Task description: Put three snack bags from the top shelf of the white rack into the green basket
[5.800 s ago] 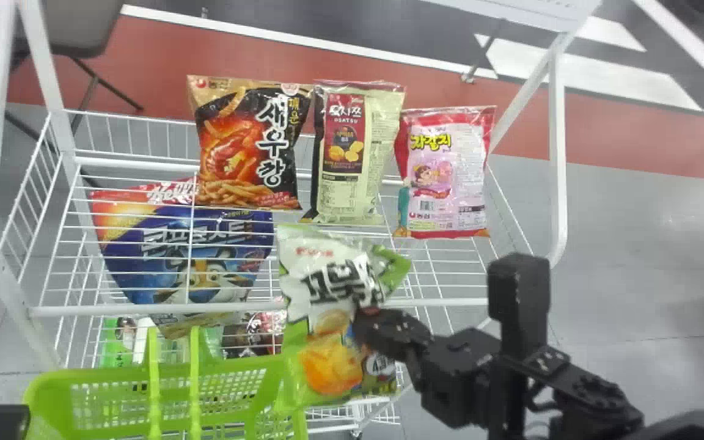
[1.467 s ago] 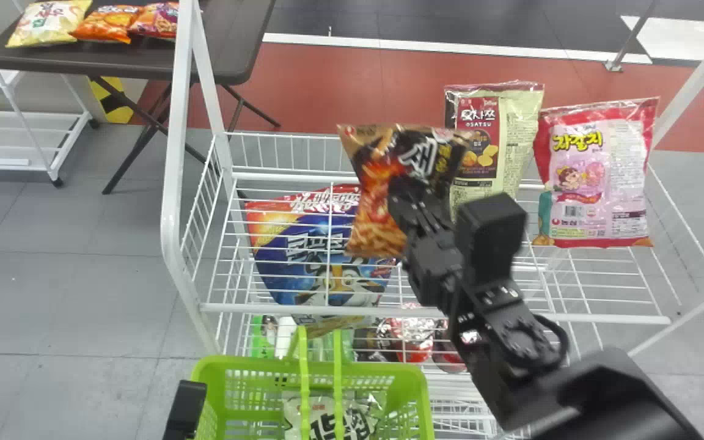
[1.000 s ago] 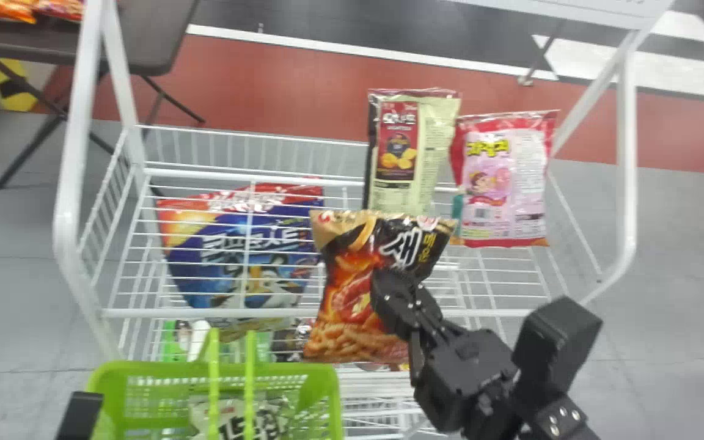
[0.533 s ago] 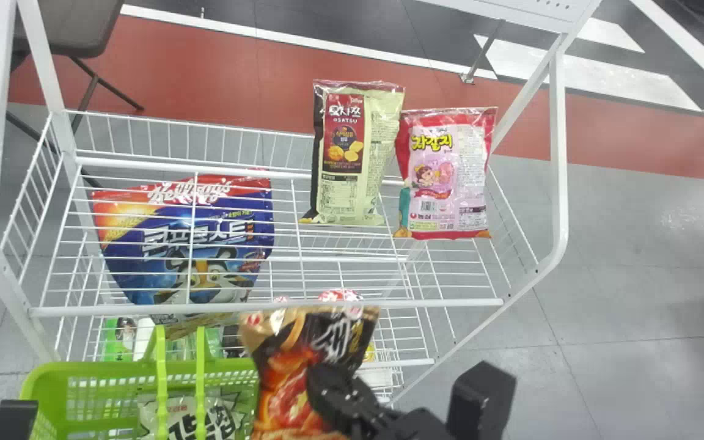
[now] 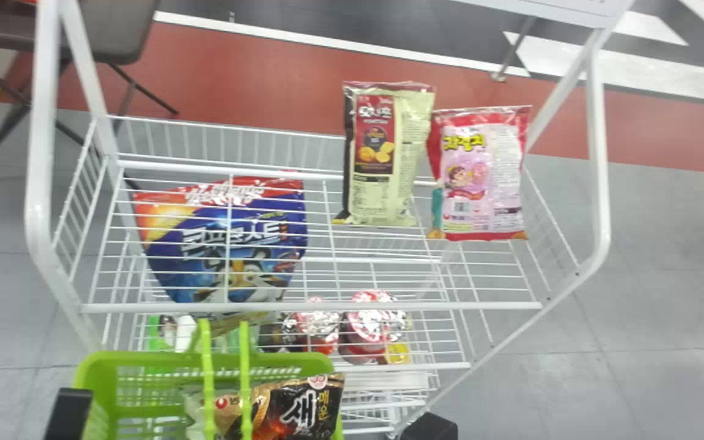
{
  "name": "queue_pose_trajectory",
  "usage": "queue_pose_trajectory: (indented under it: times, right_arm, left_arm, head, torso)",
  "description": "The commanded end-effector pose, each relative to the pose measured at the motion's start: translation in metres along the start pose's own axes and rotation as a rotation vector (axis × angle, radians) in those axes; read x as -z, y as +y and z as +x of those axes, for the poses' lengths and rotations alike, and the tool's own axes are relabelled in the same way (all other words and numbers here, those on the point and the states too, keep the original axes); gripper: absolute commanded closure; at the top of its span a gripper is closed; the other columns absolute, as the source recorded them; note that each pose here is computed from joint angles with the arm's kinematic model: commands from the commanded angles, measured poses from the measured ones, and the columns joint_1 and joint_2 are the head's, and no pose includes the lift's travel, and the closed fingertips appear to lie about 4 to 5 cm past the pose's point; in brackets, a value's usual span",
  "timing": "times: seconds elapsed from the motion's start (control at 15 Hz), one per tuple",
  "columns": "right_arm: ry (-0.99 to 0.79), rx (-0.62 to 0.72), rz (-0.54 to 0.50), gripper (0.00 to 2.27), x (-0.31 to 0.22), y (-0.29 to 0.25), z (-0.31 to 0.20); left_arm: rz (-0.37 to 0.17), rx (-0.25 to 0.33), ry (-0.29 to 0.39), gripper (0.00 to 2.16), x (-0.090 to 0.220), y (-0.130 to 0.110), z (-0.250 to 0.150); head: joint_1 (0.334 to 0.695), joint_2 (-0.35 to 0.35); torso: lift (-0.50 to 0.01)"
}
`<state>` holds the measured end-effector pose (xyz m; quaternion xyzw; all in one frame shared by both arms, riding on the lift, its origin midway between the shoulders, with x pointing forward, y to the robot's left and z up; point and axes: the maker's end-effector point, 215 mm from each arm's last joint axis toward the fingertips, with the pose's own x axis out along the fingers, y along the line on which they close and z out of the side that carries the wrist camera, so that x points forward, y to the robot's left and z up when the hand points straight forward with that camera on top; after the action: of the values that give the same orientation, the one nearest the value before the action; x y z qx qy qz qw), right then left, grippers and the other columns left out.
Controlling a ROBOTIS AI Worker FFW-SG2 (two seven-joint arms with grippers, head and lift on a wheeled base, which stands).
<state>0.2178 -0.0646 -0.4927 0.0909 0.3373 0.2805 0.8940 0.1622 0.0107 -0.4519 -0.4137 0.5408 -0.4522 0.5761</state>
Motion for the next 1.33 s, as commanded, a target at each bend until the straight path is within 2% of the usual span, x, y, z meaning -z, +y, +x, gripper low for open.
queue_pose_trajectory:
  times: [0.0, 0.13, 0.27, 0.33, 0.4, 0.47, 0.53, 0.73, 0.8, 0.87, 1.13, 1.27]
  right_arm:
    - [-0.006, -0.032, 0.007, 2.04, -0.001, 0.008, 0.016]
    - [0.007, -0.100, 0.041, 2.04, 0.005, 0.021, 0.027]
    - [0.004, -0.129, 0.032, 2.03, 0.006, 0.029, 0.037]
    - [0.015, -0.144, 0.029, 1.77, 0.008, 0.030, 0.038]
    - [0.017, -0.154, 0.027, 1.19, 0.009, 0.030, 0.038]
    - [0.022, -0.159, 0.021, 0.15, 0.010, 0.028, 0.037]
    - [0.022, -0.191, 0.020, 0.00, 0.009, 0.030, 0.036]
    - [0.004, -0.243, -0.007, 0.05, -0.002, 0.025, 0.026]
    - [0.141, -0.220, 0.017, 0.05, 0.032, 0.015, 0.026]
    - [0.219, -0.232, 0.050, 0.06, 0.047, 0.010, 0.024]
    - [0.108, -0.198, 0.014, 0.06, 0.018, -0.006, 0.011]
    - [0.078, -0.134, -0.019, 0.06, 0.006, -0.028, 0.006]
  left_arm:
    - [0.003, 0.000, 0.010, 2.15, 0.002, -0.001, 0.004]
    - [0.001, -0.001, 0.016, 2.15, 0.005, -0.001, 0.006]
    - [0.002, -0.007, 0.021, 2.15, 0.006, 0.001, 0.007]
    - [0.004, -0.008, 0.024, 2.15, 0.007, 0.000, 0.008]
    - [0.005, -0.008, 0.031, 2.15, 0.008, 0.000, 0.010]
    - [0.006, -0.012, 0.035, 2.15, 0.009, 0.000, 0.011]
    - [0.007, -0.013, 0.036, 2.15, 0.009, 0.001, 0.012]
    - [0.010, -0.012, 0.039, 2.15, 0.009, 0.000, 0.013]
    - [0.011, -0.011, 0.041, 2.15, 0.009, -0.001, 0.014]
    - [0.011, -0.013, 0.041, 2.15, 0.009, 0.000, 0.014]
    - [0.013, -0.017, 0.052, 2.15, 0.012, 0.000, 0.018]
    - [0.015, -0.018, 0.052, 2.15, 0.011, 0.000, 0.017]
  head:
    - [0.695, -0.196]
    - [0.695, -0.161]
    - [0.695, -0.102]
    - [0.695, -0.085]
    - [0.695, -0.069]
    - [0.695, -0.059]
    - [0.695, -0.056]
    - [0.695, -0.060]
    - [0.695, -0.060]
    - [0.695, -0.095]
    - [0.695, -0.187]
    - [0.695, -0.246]
  torso:
    - [0.000]
    - [0.000]
    - [0.000]
    - [0.000]
    - [0.000]
    - [0.000]
    - [0.000]
    - [0.000]
    - [0.000]
    - [0.000]
    - [0.000]
    - [0.000]
